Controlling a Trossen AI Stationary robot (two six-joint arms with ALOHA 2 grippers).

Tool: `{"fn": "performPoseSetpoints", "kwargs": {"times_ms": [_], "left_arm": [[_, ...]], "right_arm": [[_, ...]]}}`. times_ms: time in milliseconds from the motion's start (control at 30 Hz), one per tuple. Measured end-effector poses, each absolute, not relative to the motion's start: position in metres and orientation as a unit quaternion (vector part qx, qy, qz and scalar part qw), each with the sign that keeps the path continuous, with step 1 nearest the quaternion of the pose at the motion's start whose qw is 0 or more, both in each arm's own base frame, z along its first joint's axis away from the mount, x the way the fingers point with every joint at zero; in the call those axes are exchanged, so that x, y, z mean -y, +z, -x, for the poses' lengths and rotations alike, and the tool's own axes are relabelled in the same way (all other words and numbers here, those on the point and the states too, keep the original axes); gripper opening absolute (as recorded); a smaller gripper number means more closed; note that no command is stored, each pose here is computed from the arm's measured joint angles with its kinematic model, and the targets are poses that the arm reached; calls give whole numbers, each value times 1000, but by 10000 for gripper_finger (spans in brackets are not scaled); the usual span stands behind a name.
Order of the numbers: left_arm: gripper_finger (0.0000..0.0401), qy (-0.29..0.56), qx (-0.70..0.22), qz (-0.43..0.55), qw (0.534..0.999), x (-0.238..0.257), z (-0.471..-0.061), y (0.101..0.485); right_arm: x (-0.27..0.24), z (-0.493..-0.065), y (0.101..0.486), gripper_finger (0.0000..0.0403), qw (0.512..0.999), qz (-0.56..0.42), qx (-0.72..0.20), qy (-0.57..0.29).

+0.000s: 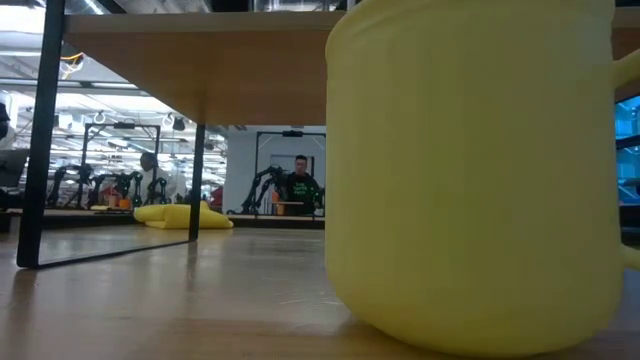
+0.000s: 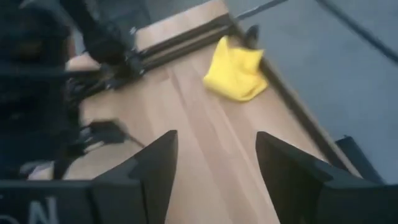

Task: Stack small to large cups/mugs on shelf

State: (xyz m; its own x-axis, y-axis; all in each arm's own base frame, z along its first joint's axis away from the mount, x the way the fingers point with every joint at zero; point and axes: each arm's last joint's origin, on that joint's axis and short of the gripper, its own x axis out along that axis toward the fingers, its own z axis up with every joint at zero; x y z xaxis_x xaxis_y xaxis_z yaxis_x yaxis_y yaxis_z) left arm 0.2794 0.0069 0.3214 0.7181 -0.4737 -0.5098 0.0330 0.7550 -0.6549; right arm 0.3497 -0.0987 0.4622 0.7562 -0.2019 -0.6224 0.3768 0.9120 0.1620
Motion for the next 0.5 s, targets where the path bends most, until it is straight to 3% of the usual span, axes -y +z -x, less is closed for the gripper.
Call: {"fn": "performPoseSetpoints", "kwargs": {"times_ms": [267,500], "left_arm": [[115,-100,-346,348,865,18,-282,322],[114,-32,-345,337,876,25,-281,320]], "right_arm": [[113,-313,475,216,906,-87,-338,-238],[121,-307,476,216,907,-78,-345,-231]]}}
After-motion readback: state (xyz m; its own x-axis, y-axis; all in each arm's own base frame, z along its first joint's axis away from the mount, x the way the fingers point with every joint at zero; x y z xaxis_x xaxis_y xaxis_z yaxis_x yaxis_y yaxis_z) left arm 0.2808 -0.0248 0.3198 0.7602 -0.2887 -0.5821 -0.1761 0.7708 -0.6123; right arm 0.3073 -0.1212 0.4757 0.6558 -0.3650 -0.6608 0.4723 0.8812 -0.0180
